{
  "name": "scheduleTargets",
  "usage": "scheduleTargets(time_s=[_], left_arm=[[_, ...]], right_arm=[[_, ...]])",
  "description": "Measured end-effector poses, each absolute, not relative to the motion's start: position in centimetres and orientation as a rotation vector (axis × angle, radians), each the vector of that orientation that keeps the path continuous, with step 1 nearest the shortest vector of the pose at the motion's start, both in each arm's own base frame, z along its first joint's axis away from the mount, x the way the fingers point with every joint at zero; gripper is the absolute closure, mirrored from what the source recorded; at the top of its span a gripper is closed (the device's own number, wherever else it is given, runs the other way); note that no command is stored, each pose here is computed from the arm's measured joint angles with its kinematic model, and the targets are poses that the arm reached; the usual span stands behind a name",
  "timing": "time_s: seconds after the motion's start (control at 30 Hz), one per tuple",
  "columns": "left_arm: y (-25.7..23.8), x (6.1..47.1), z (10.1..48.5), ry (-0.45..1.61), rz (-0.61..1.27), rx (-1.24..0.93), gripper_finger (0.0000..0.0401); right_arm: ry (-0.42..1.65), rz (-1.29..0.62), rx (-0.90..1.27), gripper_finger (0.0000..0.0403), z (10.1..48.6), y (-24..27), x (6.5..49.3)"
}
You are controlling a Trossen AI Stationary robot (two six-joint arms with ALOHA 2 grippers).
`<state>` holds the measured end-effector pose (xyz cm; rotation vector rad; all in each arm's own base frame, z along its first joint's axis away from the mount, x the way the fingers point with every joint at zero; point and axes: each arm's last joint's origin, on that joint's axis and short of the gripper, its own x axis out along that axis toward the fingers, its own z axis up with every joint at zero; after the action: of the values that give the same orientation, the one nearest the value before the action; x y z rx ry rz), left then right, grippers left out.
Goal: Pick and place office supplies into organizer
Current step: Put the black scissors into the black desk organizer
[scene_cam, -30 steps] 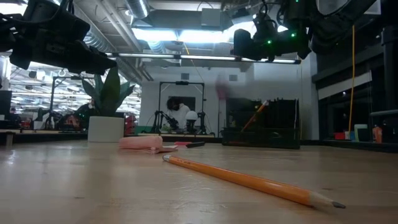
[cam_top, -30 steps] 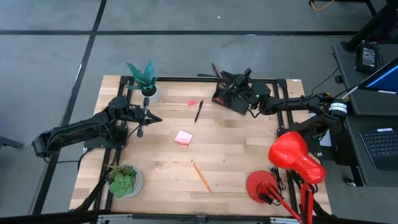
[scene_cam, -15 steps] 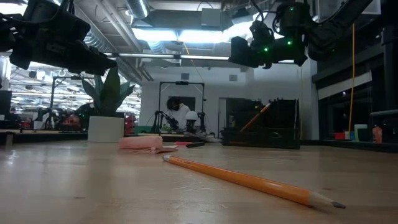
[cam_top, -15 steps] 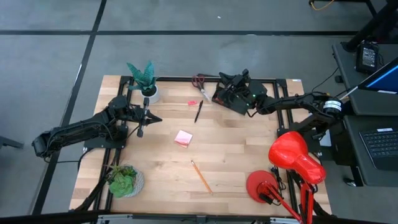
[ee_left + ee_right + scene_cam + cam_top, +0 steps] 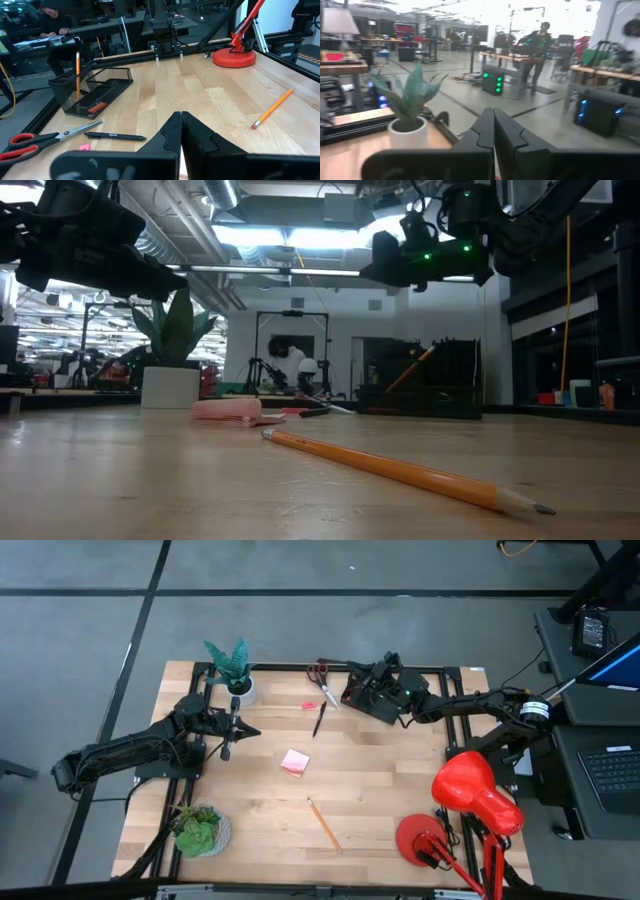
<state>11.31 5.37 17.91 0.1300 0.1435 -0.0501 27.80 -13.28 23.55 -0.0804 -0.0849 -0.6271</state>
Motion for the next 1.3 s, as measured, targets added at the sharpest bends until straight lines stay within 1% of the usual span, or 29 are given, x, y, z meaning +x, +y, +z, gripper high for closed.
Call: scheduleTargets(time_s=[0.17,0.33,0.47,0.6,0.8,0.93,1.13,1.3], left_arm=[[5.4,11.3,17.9,0.143,-0.05,0.137,0.0399],[5.4,11.3,17.9,0.144,-0.043,0.14,0.0399],[5.5,11.3,17.9,0.148,-0.019,0.141,0.0399],[5.5,11.3,17.9,0.153,0.008,0.143,0.0399],[5.5,11.3,17.9,0.153,0.01,0.133,0.0399],[5.5,11.3,17.9,0.154,0.011,0.127,0.0398],[5.5,11.3,17.9,0.154,0.012,0.127,0.04],[5.5,11.3,17.8,0.159,0.01,0.123,0.0398]], right_arm=[[0.019,-0.613,-0.054,0.0397,24.2,-13.7,28.9],[0.13,-0.604,-0.04,0.0396,26.1,-14.3,30.1],[0.166,-0.592,-0.036,0.0395,27.7,-14.5,30.7],[0.184,-0.502,-0.026,0.0395,29.1,-14.5,31.2],[0.233,-0.492,-0.012,0.0395,30.5,-14.6,31.6],[0.303,-0.463,0.025,0.0395,30.4,-15.1,32.6],[0.426,-0.418,0.057,0.0395,29.3,-16.4,35.8],[0.504,-0.397,-0.002,0.0394,28.9,-17.7,38.6]])
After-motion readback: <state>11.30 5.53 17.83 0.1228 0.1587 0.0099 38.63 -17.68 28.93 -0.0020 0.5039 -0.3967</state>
